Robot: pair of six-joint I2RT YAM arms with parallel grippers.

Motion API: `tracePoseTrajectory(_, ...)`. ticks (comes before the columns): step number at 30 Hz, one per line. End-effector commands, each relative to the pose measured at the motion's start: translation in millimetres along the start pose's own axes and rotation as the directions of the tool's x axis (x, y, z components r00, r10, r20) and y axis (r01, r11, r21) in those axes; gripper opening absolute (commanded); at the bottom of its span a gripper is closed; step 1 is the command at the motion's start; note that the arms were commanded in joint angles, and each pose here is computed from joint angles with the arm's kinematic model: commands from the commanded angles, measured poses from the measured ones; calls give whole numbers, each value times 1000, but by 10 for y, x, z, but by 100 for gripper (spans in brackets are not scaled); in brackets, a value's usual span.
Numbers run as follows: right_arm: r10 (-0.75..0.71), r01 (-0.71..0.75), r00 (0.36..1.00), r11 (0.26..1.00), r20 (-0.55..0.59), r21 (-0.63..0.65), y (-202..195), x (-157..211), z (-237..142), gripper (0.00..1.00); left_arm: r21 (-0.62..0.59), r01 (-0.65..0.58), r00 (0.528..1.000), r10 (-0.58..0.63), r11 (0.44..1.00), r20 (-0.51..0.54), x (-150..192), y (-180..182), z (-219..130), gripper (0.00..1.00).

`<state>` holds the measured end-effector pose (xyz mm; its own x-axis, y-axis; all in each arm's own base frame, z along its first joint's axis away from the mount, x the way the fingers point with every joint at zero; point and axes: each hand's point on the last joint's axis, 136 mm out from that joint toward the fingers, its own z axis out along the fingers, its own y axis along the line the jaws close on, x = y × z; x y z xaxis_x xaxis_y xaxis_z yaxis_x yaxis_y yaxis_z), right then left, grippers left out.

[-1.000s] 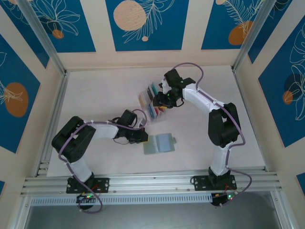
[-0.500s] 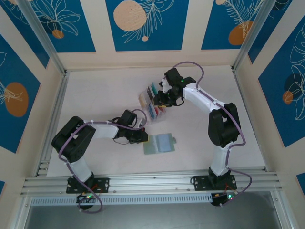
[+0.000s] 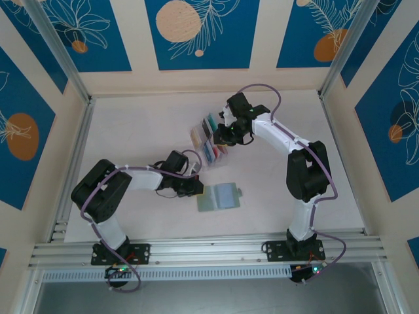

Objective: Put the credit cards into the card holder

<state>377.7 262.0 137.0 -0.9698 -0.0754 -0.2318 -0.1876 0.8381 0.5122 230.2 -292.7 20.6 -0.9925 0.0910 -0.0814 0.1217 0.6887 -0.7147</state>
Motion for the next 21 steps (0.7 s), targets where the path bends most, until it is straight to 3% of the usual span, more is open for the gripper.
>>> tracePoseTrajectory(1, -15, 15, 1000, 1000, 0, -21, 71, -16, -123, 17, -80, 47, 998, -50, 996, -35, 144, 260, 99, 0)
tracePoseTrajectory(21, -22, 19, 999, 995, 28, 98, -98, -53, -282, 8, -81, 52, 998, -55, 995, -39, 147, 277, 119, 0)
